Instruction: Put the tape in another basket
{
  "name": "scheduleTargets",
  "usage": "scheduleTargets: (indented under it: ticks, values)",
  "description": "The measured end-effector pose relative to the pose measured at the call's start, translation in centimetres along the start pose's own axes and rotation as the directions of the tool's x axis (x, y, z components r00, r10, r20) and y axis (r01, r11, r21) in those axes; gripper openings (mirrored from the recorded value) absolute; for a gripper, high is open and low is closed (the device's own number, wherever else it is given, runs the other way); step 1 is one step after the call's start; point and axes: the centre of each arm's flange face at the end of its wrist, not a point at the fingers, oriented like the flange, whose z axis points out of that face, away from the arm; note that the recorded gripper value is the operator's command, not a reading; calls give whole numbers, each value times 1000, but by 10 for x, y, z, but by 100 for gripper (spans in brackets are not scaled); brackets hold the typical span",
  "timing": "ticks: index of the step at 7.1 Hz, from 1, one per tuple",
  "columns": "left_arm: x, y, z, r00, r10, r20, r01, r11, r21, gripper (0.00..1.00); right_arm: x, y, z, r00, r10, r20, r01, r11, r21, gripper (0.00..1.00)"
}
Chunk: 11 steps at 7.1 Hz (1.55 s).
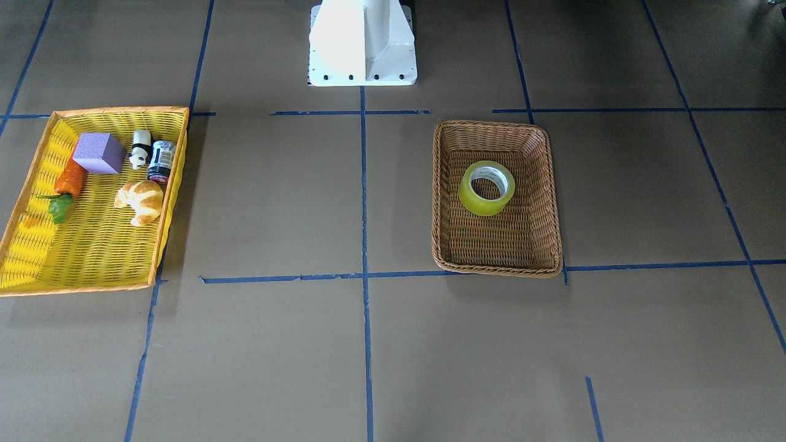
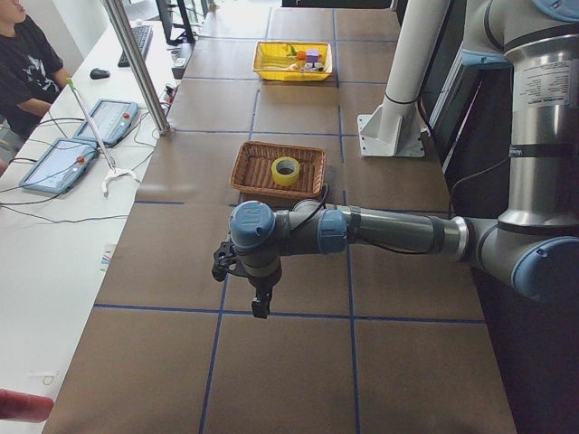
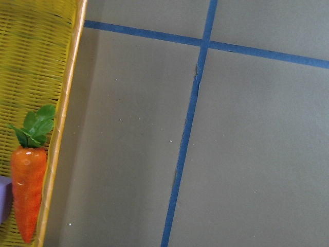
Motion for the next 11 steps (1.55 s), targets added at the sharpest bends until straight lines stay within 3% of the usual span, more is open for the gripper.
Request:
scheduleTargets:
  ticks: [3, 11]
  values:
    - [-2, -2, 2, 1000, -14, 5, 15, 1000, -6, 100, 8, -5, -2, 997, -1, -83, -1, 1000, -15, 100]
    - [3, -10, -4, 999, -45, 16, 45, 999, 7, 100, 22, -6, 16, 999, 38, -28, -39, 998, -40, 100]
